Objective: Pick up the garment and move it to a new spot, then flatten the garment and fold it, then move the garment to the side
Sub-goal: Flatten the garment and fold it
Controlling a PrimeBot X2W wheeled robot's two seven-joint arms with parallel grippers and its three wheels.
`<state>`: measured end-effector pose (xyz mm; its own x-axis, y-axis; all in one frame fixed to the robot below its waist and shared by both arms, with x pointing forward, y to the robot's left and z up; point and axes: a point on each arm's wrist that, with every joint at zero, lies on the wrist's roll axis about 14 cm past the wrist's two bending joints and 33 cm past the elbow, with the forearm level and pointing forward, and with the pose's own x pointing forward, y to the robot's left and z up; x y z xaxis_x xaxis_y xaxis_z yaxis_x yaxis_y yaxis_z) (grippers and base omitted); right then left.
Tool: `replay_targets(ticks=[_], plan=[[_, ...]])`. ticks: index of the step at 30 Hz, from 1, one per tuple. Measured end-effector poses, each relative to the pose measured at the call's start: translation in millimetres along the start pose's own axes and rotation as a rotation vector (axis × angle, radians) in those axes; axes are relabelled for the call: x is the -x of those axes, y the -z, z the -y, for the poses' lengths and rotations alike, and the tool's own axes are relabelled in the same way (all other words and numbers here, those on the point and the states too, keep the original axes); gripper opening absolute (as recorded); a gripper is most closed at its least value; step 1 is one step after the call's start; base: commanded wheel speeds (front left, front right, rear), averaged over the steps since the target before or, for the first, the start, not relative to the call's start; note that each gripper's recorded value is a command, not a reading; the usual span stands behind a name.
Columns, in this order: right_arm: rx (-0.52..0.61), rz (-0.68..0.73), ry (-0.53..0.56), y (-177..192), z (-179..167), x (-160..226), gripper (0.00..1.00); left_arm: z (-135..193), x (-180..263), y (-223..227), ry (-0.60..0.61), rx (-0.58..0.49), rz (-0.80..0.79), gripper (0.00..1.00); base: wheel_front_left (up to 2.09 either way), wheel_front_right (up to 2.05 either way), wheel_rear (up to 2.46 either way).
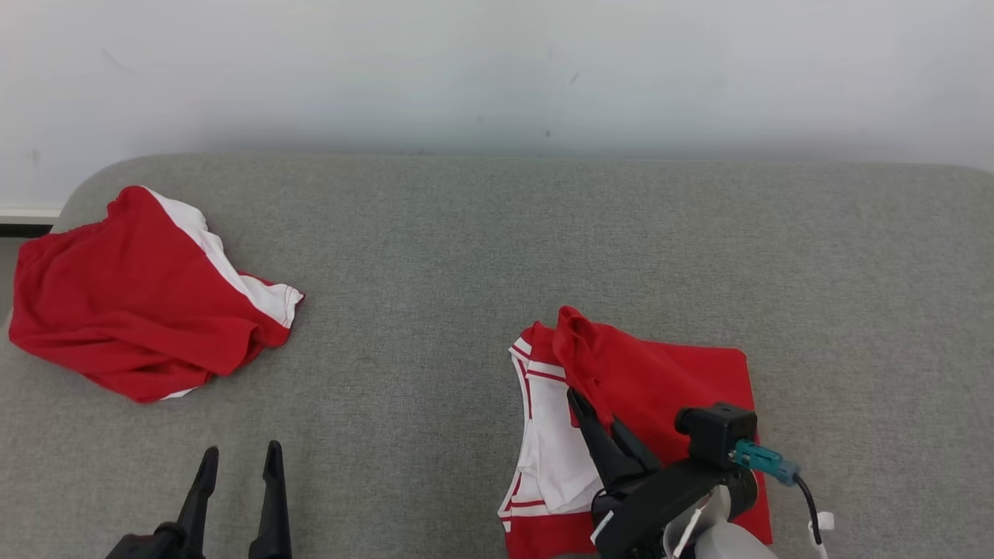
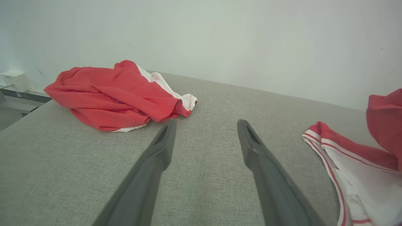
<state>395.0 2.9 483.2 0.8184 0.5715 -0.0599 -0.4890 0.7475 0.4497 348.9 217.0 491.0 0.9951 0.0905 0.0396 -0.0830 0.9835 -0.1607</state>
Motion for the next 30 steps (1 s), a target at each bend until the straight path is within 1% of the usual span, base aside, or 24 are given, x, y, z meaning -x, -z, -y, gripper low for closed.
replay_targets(ticks=[3,4,5,7,10,12,15,21,26,28,30], plan=[[-0.017,-0.016,0.013,6,3,-4,0.0,-2,0,1,-0.007,0.006,-0.003,1.0,0.0,0.0,0.0],[-0.022,-0.023,0.019,9,4,-5,0.64,-2,0,1,-0.006,0.006,-0.003,1.0,0.0,0.0,0.0],[-0.023,-0.037,0.021,13,5,-5,1.0,-2,-1,1,-0.007,0.006,-0.003,1.0,0.0,0.0,0.0],[-0.023,-0.034,0.026,14,6,-6,1.0,-1,-1,2,-0.006,0.007,-0.005,1.0,0.0,0.0,0.0],[-0.006,0.008,0.04,3,13,-7,1.0,0,-3,1,-0.002,0.015,-0.001,1.0,0.0,0.0,0.0],[0.038,0.032,0.072,-5,29,-1,1.0,2,-6,-3,0.005,0.015,0.01,1.0,0.0,0.0,0.0],[0.063,0.092,0.138,-26,57,10,1.0,6,-9,-5,0.019,0.017,0.019,1.0,0.0,0.0,0.0],[0.159,0.19,0.237,-64,95,41,1.0,11,-15,-14,0.038,0.012,0.047,1.0,0.0,0.0,0.0],[0.243,0.277,0.286,-91,103,70,1.0,15,-18,-23,0.057,-0.003,0.074,1.0,0.0,0.0,0.0],[0.281,0.297,0.303,-96,103,82,1.0,16,-19,-26,0.061,-0.005,0.085,1.0,0.0,0.0,0.0],[0.286,0.316,0.325,-97,103,93,1.0,17,-19,-30,0.066,-0.012,0.098,1.0,0.0,0.0,0.0]])
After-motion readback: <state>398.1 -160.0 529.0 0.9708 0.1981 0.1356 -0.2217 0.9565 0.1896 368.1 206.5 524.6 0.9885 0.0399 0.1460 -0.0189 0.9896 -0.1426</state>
